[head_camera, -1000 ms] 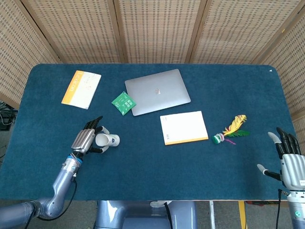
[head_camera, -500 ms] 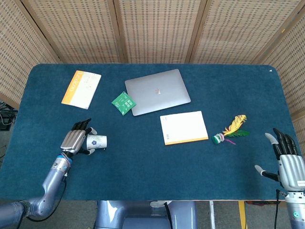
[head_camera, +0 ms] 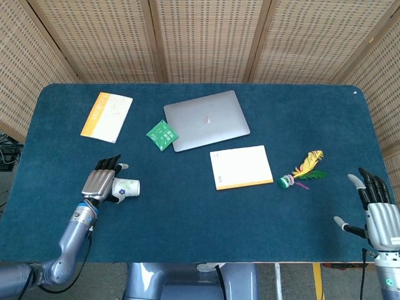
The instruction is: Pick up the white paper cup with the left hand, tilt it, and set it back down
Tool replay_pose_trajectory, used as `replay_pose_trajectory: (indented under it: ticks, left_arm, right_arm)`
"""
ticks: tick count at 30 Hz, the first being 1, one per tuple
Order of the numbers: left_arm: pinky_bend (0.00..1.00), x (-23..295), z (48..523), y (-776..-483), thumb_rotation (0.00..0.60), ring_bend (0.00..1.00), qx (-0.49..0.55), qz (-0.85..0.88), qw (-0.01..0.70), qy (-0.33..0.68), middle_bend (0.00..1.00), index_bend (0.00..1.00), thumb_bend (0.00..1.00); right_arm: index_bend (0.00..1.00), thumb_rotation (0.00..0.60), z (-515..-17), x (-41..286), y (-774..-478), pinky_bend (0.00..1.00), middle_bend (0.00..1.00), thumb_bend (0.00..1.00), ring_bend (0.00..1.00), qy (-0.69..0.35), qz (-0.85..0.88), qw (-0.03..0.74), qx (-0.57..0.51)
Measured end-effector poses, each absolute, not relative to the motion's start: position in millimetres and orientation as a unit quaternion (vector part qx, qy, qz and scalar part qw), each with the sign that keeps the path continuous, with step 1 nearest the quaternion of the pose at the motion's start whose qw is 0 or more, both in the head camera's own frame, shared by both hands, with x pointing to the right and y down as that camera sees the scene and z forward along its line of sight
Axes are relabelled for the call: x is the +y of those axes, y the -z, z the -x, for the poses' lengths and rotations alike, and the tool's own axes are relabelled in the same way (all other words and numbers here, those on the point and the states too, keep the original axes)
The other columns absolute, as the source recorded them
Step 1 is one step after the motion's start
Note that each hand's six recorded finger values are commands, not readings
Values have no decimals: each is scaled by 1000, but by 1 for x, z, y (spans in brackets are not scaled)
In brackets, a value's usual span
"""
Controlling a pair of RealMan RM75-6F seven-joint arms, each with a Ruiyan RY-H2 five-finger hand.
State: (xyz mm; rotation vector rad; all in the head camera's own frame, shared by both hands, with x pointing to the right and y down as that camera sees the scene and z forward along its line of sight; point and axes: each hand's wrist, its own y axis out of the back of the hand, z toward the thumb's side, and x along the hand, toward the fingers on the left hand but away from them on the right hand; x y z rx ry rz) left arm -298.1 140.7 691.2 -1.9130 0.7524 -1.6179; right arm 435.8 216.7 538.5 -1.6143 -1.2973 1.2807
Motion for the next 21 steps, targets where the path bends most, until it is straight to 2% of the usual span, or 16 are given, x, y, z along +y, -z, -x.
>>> replay_pose_trajectory:
  ticks: [9,16,19,21]
  left_arm:
    - [0,142,273,-689,600,0,221,676,285,643,0,266,228]
    - [0,144,254,-693,600,0,200,663,306,653,0,265,231]
    - [0,148,248,-696,600,0,196,665,306,652,0,324,236]
    - [0,150,246,-698,600,0,192,663,310,654,0,408,247]
  right_arm:
    - [0,600,-441,215,-535,0,0,146,0,-488,623,336,-510]
    - [0,600,-440,215,-535,0,0,146,0,-488,625,339,-506]
    - [0,600,-439,216,-535,0,0,145,0,-487,625,341,-505]
    - [0,600,-440,216,-535,0,0,145,0,-488,624,343,-505]
